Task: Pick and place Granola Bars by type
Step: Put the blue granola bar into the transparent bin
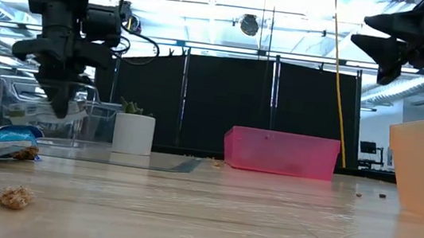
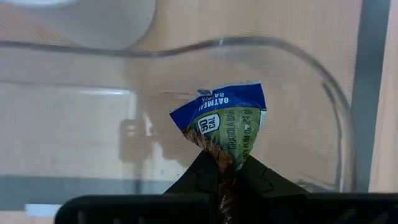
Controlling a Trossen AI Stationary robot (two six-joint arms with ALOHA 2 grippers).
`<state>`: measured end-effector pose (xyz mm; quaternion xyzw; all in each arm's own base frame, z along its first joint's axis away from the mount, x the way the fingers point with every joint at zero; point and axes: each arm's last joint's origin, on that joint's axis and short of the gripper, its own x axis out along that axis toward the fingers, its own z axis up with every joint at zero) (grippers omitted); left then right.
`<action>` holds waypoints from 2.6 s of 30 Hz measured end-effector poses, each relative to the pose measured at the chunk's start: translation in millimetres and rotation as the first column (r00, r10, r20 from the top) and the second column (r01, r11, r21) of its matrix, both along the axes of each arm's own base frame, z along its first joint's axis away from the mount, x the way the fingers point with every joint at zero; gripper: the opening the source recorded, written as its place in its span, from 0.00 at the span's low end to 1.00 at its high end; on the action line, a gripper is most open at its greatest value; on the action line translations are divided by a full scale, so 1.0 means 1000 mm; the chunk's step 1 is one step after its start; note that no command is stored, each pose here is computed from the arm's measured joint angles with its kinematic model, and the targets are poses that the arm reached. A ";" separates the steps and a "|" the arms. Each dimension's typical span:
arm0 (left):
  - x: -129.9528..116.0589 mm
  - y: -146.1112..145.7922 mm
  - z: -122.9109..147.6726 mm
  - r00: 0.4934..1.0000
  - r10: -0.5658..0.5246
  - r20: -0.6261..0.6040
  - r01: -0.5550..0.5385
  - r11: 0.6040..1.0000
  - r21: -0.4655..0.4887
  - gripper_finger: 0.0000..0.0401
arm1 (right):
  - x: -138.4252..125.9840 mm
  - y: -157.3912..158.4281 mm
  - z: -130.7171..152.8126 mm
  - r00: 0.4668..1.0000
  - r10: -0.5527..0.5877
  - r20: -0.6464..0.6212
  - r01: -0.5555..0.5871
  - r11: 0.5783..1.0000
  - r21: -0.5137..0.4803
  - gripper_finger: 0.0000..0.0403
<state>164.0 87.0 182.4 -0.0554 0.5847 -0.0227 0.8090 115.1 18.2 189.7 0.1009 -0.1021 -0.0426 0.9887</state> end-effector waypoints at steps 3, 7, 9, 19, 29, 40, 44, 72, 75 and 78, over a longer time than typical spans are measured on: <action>0.000 0.000 -0.002 1.000 0.007 -0.016 -0.007 1.000 -0.003 0.05 | 0.000 0.000 -0.001 1.000 0.006 -0.012 -0.006 1.000 0.026 0.45; 0.001 0.001 -0.005 0.999 0.016 -0.032 -0.016 1.000 -0.011 0.05 | 0.001 0.000 -0.003 1.000 0.015 -0.022 -0.014 0.997 0.071 0.45; 0.002 0.001 -0.005 0.999 0.022 -0.038 -0.023 1.000 -0.014 0.06 | 0.001 0.000 -0.004 0.999 0.020 -0.026 -0.017 0.996 0.089 0.45; 0.001 0.006 -0.007 0.993 0.100 -0.067 -0.095 0.993 0.075 0.21 | 0.001 0.000 -0.004 0.999 0.025 -0.030 -0.022 0.995 0.097 0.45; 0.005 0.010 0.001 0.991 0.124 -0.048 -0.120 0.989 0.082 0.22 | 0.001 0.000 -0.007 0.998 0.029 -0.052 -0.023 0.993 0.114 0.45; 0.012 0.019 0.033 0.978 0.208 -0.004 -0.207 0.977 0.053 0.38 | 0.001 0.002 -0.005 0.996 0.076 -0.039 -0.072 0.994 0.079 0.45; 0.014 0.020 0.047 0.972 0.233 -0.006 -0.233 0.972 0.044 0.54 | 0.000 0.002 -0.008 0.995 0.071 -0.067 -0.068 0.996 0.053 0.45; 0.035 0.006 0.220 0.825 0.357 0.439 -0.388 0.921 -0.020 0.73 | -0.020 0.000 -0.005 0.987 0.161 -0.023 -0.162 0.987 -0.011 0.45; 0.035 0.001 0.229 0.809 0.363 0.463 -0.390 0.920 -0.041 0.73 | -0.022 -0.001 -0.007 0.987 0.157 -0.036 -0.158 0.987 -0.009 0.45; 0.035 -0.004 0.236 0.799 0.365 0.479 -0.385 0.921 -0.060 0.73 | -0.021 -0.001 -0.009 0.988 0.141 -0.064 -0.142 0.990 -0.009 0.45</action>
